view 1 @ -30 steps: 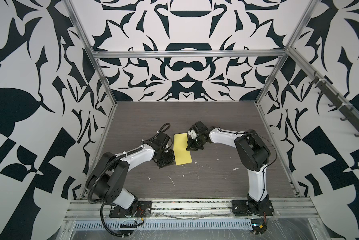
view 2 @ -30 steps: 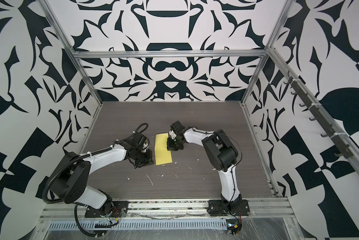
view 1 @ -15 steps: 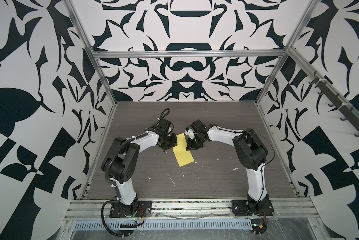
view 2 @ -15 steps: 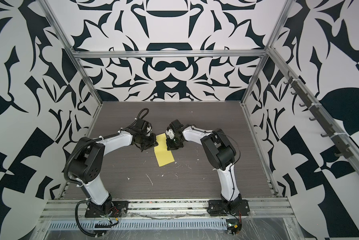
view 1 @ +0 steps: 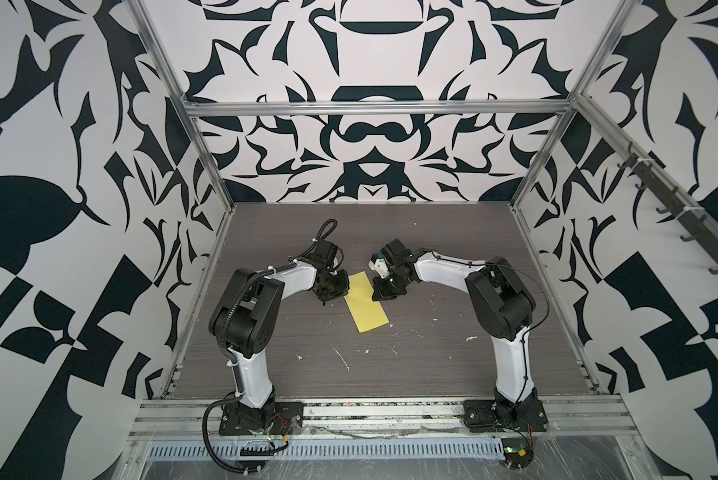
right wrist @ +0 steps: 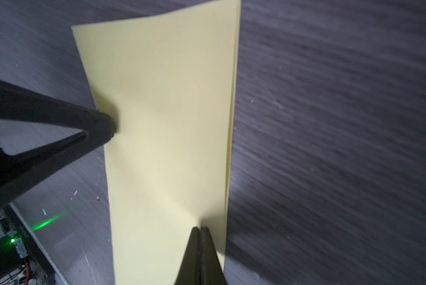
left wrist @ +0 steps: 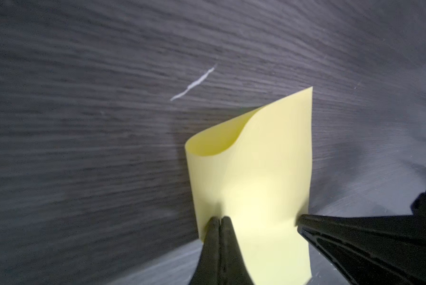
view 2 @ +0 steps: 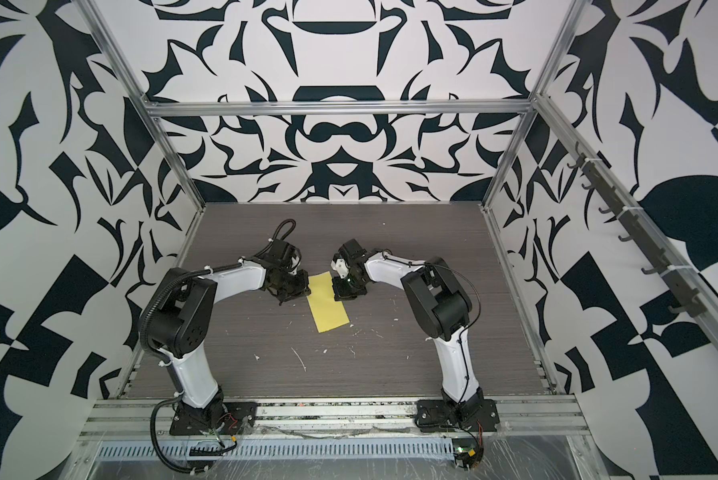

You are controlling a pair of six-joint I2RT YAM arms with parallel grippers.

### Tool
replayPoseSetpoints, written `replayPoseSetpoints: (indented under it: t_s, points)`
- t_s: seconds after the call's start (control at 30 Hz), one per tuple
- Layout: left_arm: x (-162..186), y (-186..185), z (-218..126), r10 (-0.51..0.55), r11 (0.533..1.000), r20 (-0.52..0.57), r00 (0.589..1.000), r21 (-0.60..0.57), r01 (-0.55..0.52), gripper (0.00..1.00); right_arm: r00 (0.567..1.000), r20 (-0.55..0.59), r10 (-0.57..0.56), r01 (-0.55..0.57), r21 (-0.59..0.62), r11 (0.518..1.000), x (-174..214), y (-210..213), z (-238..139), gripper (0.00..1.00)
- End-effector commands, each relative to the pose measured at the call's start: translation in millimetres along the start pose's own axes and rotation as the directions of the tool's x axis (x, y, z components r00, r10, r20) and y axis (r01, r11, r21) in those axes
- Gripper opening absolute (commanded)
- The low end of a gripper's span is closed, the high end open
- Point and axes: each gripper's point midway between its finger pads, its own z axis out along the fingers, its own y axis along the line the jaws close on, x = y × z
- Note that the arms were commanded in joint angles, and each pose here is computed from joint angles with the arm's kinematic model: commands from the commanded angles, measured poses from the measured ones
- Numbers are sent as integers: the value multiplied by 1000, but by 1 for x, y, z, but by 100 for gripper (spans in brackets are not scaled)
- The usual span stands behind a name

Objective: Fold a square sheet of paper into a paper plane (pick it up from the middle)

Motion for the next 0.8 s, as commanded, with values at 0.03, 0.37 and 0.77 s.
replayPoseSetpoints:
  t_s: [0.03,0.37,0.77]
  points:
    - [12,20,6,36,998,-52,998,-42,-38,0,989,-127,74,-39,265,964,46,-70,27,0]
    - [-5,41,-16,72,997,-8,997,-35,-72,0,989,-124,84,-45,286,957,47,-74,26,0]
    - [-13,-14,-39,75,983,93,993,163,-89,0,988,-125,90,-52,285,957,47,-74,27,0]
